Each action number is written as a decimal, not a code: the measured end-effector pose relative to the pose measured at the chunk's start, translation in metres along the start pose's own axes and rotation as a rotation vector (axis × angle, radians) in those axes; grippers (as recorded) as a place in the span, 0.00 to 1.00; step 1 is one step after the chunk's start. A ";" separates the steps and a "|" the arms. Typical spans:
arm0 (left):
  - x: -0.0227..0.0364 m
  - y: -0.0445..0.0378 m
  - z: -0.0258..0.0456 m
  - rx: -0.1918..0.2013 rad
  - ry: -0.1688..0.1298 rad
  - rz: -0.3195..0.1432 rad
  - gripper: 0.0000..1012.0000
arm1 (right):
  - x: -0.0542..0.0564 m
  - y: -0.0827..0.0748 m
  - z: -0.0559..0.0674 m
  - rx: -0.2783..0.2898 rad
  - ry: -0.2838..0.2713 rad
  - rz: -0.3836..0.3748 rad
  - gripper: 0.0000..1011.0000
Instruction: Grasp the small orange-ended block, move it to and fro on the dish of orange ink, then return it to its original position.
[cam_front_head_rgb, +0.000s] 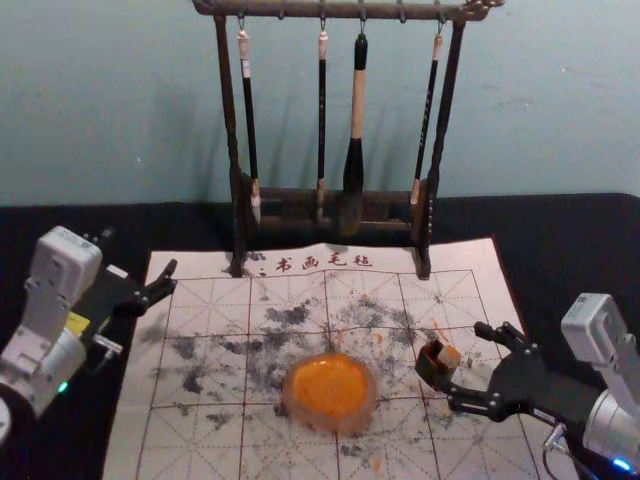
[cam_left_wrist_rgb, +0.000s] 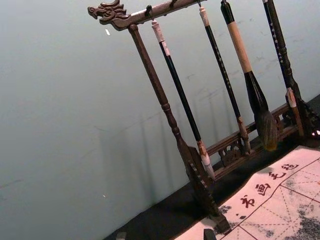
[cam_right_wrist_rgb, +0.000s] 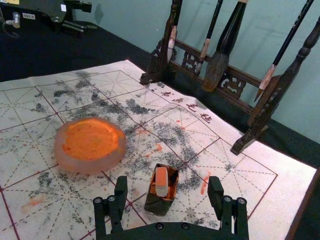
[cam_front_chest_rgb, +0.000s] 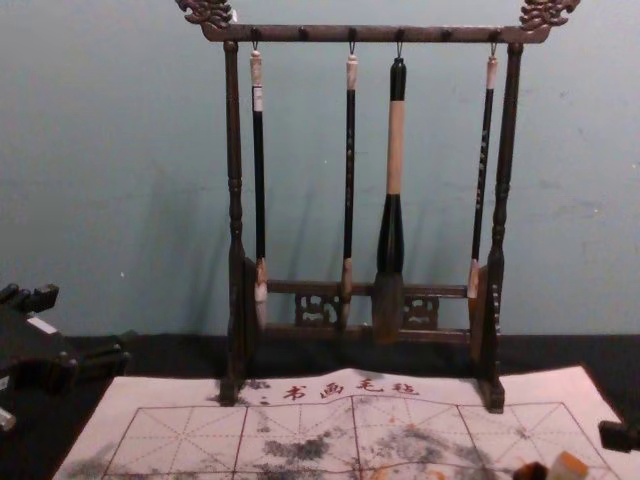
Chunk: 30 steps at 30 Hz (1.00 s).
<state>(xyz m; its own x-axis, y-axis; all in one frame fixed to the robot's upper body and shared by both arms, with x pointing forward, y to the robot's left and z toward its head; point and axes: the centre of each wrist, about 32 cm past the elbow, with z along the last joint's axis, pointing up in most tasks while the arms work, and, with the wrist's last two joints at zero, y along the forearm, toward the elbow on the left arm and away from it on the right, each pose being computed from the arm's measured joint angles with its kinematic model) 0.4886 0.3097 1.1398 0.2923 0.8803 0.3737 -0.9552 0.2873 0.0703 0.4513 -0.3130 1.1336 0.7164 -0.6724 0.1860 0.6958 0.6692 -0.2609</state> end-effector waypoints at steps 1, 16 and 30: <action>0.0000 0.0000 0.0000 0.000 0.000 0.000 0.99 | 0.000 0.000 0.000 0.000 0.000 0.001 0.99; 0.0000 0.0000 0.0000 0.000 0.000 0.000 0.99 | 0.002 0.004 0.001 -0.002 0.015 0.002 0.99; 0.0000 0.0000 0.0000 0.000 0.000 0.000 0.99 | 0.002 0.003 0.001 -0.002 0.015 0.003 0.99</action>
<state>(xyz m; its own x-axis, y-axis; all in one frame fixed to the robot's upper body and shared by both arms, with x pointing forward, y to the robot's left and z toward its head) 0.4886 0.3096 1.1398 0.2923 0.8803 0.3737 -0.9552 0.2874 0.0703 0.4553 -0.3120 1.1339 0.7176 -0.6751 0.1713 0.6936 0.6705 -0.2634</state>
